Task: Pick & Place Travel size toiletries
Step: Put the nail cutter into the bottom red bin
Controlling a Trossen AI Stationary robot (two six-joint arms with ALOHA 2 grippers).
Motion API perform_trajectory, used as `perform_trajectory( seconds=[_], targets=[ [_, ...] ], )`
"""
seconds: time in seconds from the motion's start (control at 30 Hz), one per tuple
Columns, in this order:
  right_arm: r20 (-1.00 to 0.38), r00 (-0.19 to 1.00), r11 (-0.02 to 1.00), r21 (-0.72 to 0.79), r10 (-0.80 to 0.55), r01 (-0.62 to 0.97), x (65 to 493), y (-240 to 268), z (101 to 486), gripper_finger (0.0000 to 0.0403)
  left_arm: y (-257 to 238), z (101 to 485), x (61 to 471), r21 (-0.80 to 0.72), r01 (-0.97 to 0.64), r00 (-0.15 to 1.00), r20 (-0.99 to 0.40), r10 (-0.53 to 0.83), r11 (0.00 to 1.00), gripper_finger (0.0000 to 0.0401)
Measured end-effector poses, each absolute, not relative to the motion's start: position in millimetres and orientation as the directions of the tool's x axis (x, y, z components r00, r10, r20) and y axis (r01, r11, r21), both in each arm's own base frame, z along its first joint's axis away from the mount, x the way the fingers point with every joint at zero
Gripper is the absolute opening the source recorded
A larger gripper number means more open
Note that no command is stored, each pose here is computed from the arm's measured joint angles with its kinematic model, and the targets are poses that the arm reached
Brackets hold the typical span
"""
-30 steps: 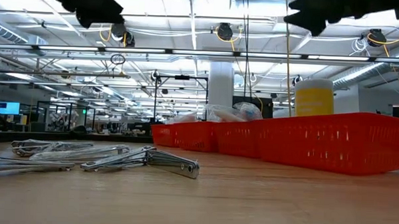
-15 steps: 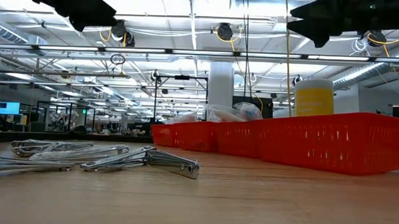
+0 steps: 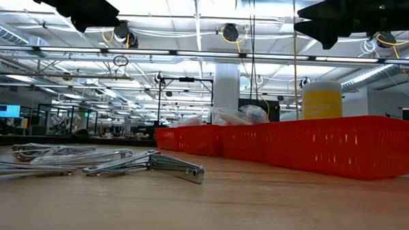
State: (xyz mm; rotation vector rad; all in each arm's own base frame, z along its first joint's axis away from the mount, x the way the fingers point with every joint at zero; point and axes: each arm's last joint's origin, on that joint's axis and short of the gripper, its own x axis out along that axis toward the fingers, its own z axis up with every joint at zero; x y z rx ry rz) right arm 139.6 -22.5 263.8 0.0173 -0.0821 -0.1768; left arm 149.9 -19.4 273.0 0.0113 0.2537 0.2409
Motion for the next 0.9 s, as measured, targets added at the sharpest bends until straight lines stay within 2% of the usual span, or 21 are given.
perform_trajectory(
  seconds=[0.9],
  targets=[
    [0.08,0.981,0.983,-0.013,-0.179,0.181,139.6,-22.6,263.7,0.0222,-19.4,273.5,149.9,0.041,-0.236,0.94,-0.246,0.238,0.971,0.0175]
  ],
)
